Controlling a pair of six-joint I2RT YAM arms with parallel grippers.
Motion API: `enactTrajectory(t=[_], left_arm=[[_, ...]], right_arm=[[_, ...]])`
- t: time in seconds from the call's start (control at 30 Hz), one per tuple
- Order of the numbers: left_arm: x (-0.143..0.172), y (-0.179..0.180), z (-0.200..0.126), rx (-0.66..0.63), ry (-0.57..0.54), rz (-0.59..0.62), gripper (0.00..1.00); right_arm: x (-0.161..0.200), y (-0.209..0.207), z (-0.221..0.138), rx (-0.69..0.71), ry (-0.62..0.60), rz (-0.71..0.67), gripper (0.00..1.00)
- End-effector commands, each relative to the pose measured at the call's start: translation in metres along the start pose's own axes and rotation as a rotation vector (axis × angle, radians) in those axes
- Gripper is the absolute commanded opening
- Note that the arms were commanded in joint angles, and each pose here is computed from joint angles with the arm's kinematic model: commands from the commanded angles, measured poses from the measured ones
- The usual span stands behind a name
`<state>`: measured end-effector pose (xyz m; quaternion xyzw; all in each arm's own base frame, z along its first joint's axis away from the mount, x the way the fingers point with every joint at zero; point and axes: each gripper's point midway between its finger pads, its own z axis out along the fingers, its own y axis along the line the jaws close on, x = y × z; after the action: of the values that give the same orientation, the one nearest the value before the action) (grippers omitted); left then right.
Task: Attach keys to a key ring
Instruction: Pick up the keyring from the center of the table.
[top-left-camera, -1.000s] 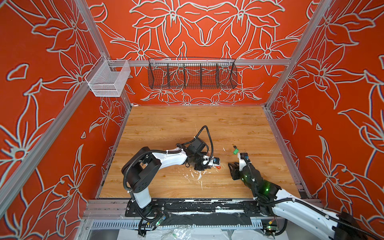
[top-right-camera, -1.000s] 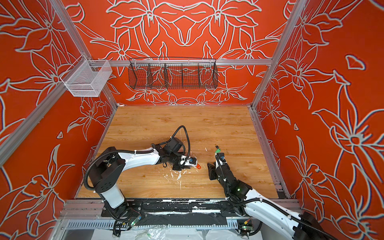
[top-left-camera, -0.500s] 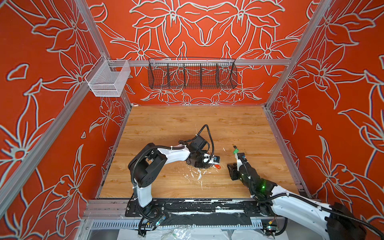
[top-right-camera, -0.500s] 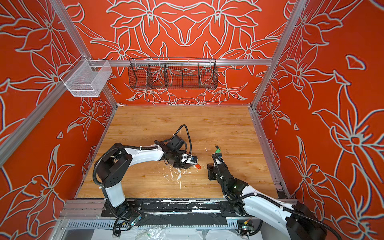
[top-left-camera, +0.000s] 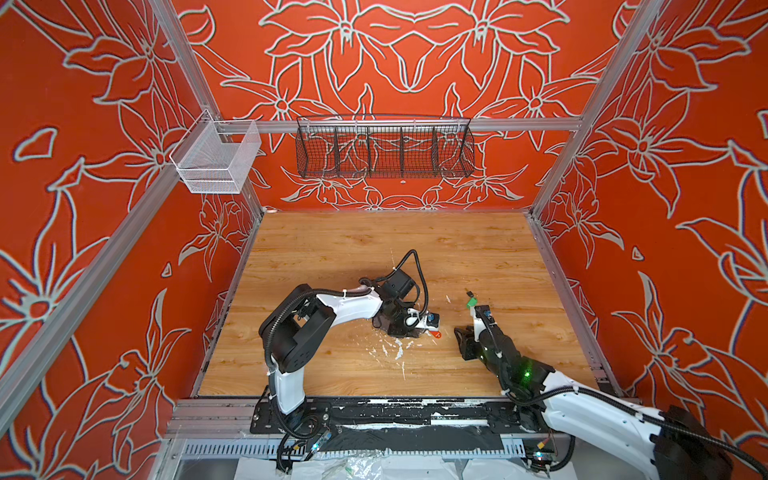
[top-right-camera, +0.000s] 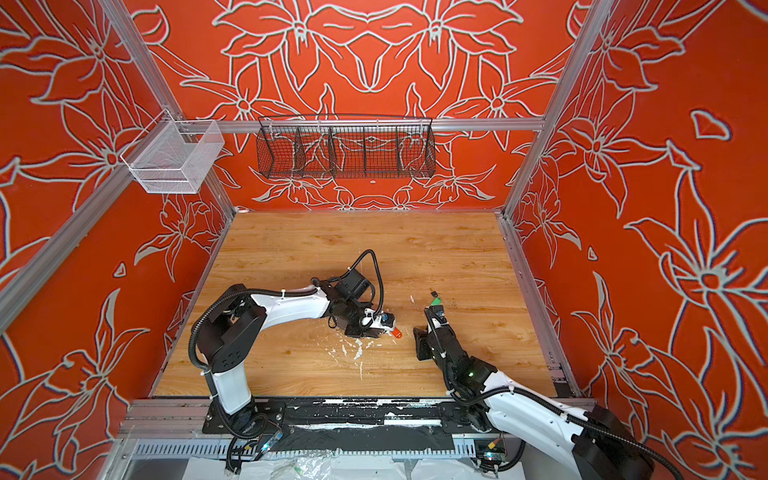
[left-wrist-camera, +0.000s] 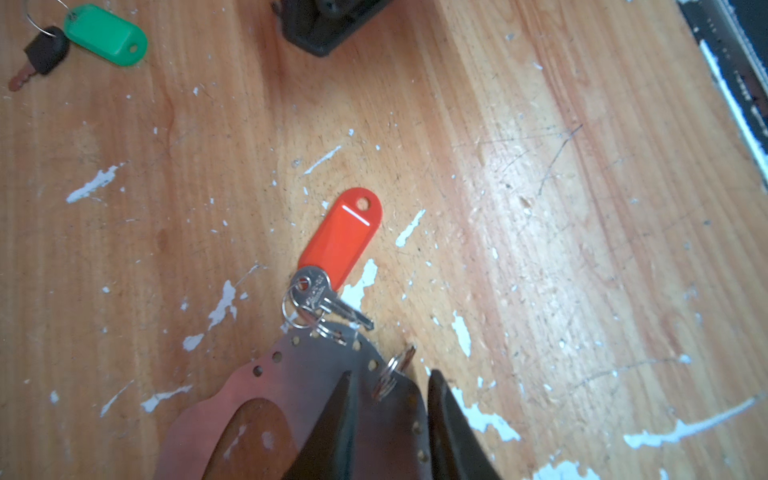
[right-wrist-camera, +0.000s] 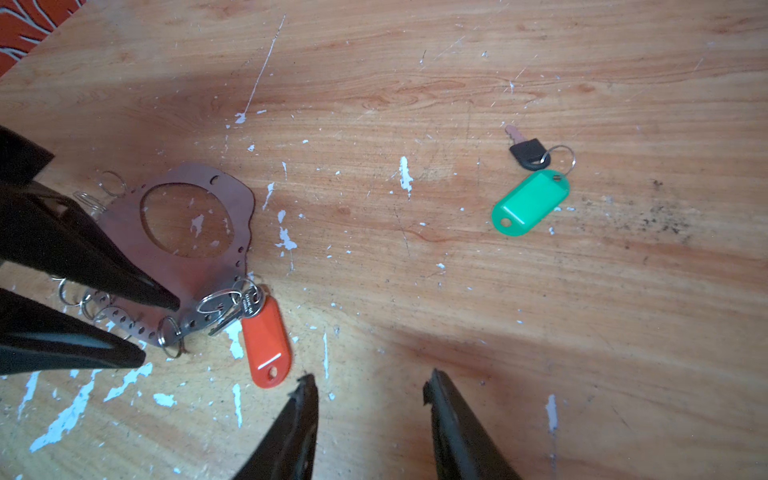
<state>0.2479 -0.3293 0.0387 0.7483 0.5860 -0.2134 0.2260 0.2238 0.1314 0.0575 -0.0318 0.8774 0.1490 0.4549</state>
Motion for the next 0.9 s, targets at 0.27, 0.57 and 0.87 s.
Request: enactTrajectory(t=[0.27, 0.57, 0.87], left_arm=[[-0.006, -0.007, 0.006, 0.064, -0.014, 0.021, 0.29], [-0.007, -0.007, 0.01, 0.087, 0.001, 0.014, 0.24], [-0.003, -0.009, 0.01, 0.086, 0.02, 0.011, 0.21]], right_arm=[[-0.012, 0.007, -0.002, -0.025, -0.029, 0.01, 0.45], [-0.013, 0.008, -0.002, -0.03, -0.03, 0.009, 0.45], [-0.012, 0.008, -0.002, -0.033, -0.027, 0.007, 0.45]])
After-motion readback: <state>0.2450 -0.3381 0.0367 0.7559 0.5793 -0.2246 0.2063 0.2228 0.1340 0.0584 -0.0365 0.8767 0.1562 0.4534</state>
